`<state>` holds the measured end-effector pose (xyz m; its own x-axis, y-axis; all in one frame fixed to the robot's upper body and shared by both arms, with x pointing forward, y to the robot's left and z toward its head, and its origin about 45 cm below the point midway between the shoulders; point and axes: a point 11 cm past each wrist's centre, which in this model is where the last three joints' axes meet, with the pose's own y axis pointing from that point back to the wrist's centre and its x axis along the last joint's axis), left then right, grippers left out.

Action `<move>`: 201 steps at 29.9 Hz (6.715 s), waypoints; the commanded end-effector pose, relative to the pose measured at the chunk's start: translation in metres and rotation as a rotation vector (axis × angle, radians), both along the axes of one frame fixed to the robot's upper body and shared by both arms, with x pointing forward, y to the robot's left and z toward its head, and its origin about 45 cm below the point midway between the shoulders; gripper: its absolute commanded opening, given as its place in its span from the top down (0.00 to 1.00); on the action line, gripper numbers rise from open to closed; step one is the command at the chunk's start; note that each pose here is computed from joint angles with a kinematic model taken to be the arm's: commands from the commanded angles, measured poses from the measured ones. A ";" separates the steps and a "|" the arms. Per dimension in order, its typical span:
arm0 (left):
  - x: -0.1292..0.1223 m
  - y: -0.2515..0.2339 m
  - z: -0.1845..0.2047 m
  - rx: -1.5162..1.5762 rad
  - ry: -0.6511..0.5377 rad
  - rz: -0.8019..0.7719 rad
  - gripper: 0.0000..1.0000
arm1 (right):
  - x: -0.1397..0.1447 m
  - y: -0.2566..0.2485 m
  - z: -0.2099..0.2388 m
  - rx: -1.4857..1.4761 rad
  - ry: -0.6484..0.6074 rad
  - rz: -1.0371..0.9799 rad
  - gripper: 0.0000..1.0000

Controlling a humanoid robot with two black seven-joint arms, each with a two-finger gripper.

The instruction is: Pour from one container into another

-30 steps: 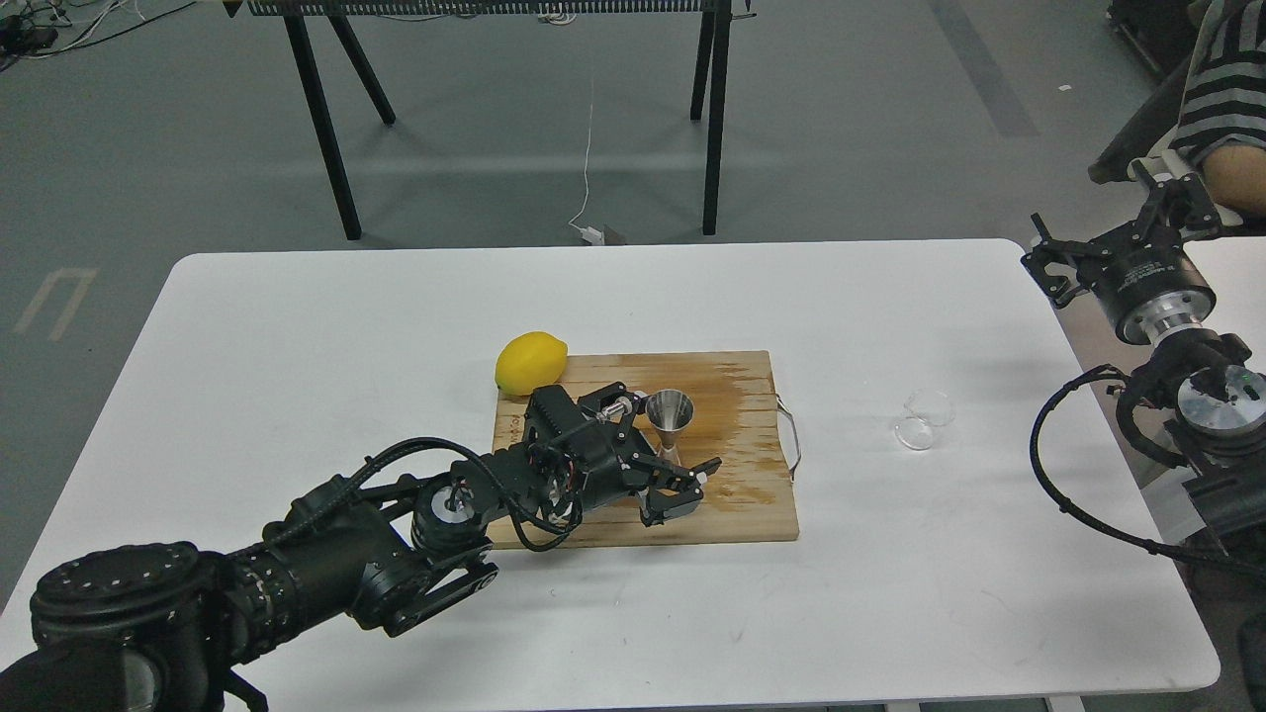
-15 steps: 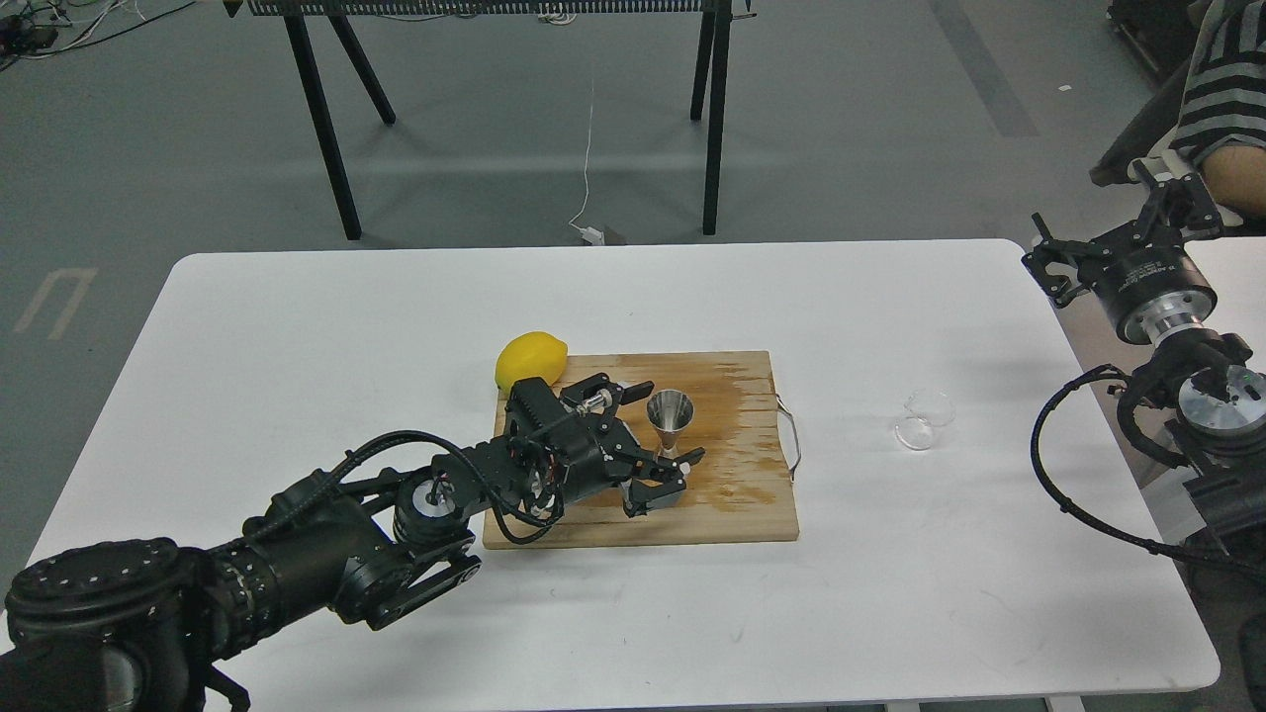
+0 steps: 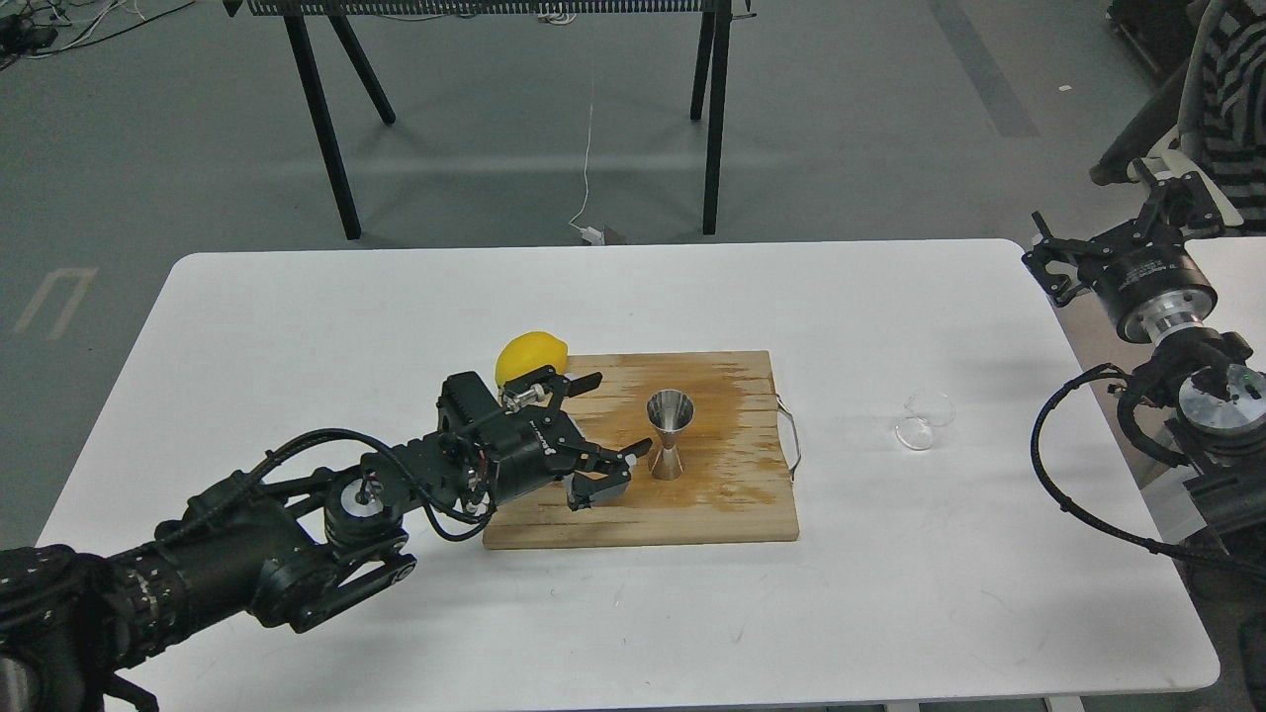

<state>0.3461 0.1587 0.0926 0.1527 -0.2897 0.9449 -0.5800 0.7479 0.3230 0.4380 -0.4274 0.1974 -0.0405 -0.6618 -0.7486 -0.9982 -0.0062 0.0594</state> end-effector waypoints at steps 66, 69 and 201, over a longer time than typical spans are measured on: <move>0.119 0.297 0.186 -1.676 0.685 0.861 0.01 | -0.175 0.080 -0.120 0.557 0.205 -0.158 0.01; 0.119 0.297 0.186 -1.676 0.683 0.862 0.01 | -0.172 0.087 -0.125 0.570 0.255 -0.182 0.01; 0.122 0.303 0.205 -1.683 0.645 0.832 0.01 | -0.112 0.296 -0.014 -0.597 0.090 0.680 0.76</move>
